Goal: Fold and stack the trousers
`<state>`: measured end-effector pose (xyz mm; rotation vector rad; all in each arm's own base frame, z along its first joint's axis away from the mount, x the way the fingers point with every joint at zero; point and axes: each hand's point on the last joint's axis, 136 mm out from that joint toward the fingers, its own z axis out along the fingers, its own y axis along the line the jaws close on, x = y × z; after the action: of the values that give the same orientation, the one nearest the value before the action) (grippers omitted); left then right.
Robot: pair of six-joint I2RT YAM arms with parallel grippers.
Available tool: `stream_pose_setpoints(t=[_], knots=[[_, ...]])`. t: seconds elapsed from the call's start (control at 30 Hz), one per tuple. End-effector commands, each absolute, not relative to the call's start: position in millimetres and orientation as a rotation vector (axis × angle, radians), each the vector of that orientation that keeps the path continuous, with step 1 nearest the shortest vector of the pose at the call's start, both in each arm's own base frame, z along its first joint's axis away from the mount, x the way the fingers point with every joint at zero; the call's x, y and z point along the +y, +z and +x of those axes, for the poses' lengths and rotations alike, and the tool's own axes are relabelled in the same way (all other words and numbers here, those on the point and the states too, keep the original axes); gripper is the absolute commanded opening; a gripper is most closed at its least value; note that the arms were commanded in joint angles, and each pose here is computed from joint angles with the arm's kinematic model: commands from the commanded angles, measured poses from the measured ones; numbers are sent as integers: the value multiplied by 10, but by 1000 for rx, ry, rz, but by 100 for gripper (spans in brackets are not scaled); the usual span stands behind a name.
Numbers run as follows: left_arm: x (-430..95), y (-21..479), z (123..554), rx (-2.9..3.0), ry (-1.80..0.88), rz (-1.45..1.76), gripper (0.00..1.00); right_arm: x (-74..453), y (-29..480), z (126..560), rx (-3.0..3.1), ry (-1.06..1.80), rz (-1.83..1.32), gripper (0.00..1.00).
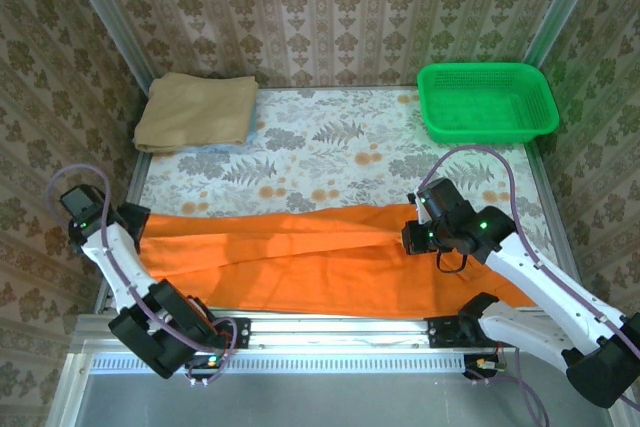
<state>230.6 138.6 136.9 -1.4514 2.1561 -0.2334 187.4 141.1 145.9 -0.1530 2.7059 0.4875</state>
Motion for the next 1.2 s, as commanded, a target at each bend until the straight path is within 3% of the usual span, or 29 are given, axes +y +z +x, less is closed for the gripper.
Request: stream_pose_setpoints(t=[0.0,0.2,0.33,0.73,0.83,0.9,0.97,1.0,1.17], knots=[[1118,1374,2337,2231,-275,-1393,65,1463,1378,1832,2738,517,-152,0],[790,972,2470,2311,-346,-1407,63,1488,1299,1828,2759,523,-161,0],[901,891,2565,2275,-307,-1452,61,1495,1270,1828,2772,518,-166,0],[957,409,2360,2372,-167,-1611,42,1499,1218,1865,2801,485,-169,0],[948,390,2373,2381,-169,-1592,41,1501,1222,1872,2801,484,-169,0],[1003,405,2405,2368,-153,-1573,29,1508,1224,1868,2798,491,-170,0],[1004,433,2439,2361,-170,-1569,6,1497,1227,1866,2801,481,-171,0],[998,448,2447,2359,-176,-1570,0,1496,1230,1868,2800,480,-172,0],[976,685,2415,2322,-161,-1519,0,1488,1265,1866,2788,483,-170,0]])
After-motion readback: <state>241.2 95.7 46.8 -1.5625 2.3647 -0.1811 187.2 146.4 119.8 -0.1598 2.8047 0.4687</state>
